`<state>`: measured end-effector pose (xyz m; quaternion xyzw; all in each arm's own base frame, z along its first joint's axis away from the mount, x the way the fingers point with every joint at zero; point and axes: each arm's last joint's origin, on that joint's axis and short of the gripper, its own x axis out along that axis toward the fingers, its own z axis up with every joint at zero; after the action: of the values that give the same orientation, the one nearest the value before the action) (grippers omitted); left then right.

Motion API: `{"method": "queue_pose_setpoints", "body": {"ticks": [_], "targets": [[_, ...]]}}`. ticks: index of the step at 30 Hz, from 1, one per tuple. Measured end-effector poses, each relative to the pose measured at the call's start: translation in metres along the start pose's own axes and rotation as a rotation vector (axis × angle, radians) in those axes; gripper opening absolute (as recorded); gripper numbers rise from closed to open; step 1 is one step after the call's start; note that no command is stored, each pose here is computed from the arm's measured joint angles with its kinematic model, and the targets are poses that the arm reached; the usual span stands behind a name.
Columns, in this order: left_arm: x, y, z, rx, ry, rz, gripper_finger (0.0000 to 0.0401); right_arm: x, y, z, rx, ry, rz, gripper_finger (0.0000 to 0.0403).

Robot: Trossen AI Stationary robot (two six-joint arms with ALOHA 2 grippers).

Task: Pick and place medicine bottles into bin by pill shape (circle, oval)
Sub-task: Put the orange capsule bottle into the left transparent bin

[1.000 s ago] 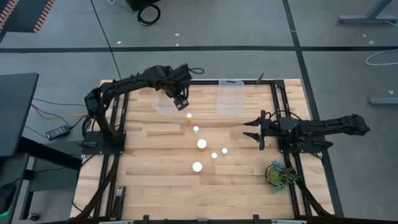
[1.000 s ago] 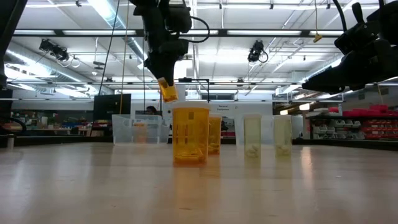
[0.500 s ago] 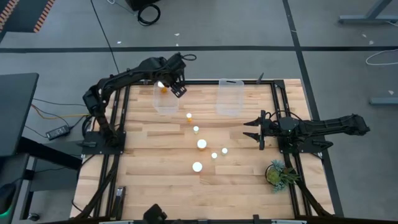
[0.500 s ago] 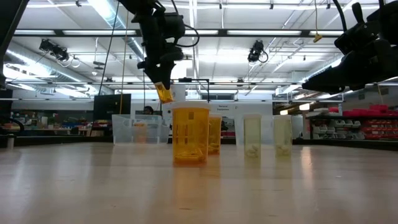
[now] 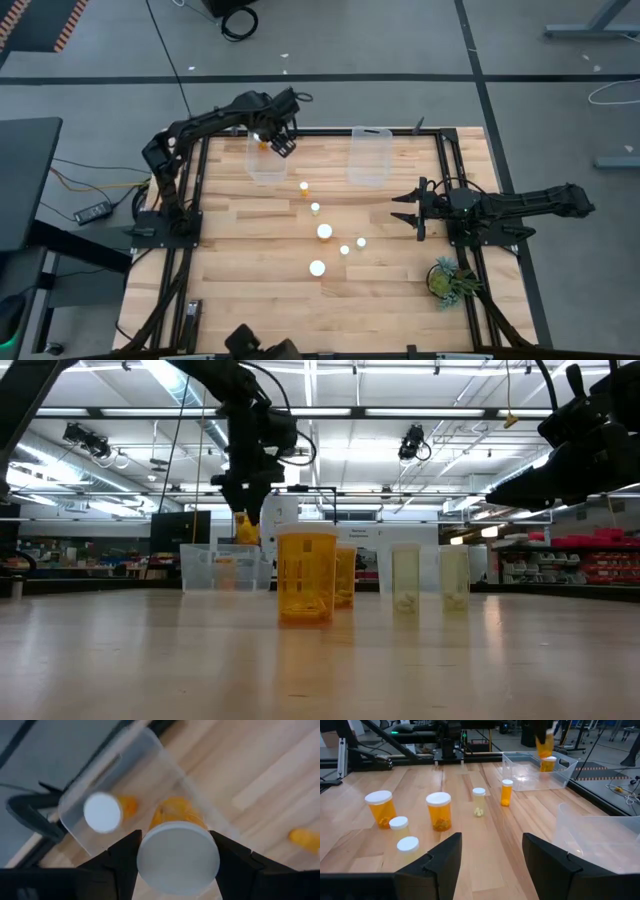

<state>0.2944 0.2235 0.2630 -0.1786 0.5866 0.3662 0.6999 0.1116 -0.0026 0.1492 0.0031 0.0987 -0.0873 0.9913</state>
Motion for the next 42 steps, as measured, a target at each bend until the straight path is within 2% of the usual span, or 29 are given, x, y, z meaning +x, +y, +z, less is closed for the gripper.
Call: {"method": "queue_pose_setpoints", "body": {"ticks": [10,21,31,42], "targets": [[0.02,-0.004,-0.01,0.057,0.192,0.019,0.0216,0.0,0.0,0.0,0.0,0.0,0.0,0.0216],[0.018,-0.015,-0.012,0.097,0.19,0.018,0.0221,0.0,0.0,0.0,0.0,0.0,0.0,0.0216],[0.048,-0.023,-0.035,0.17,0.292,0.034,0.0221,0.0,0.0,0.0,0.0,0.0,0.0,0.0216],[0.052,-0.024,-0.037,0.16,0.288,0.032,0.0218,0.0,0.0,0.0,0.0,0.0,0.0,0.0216]]}}
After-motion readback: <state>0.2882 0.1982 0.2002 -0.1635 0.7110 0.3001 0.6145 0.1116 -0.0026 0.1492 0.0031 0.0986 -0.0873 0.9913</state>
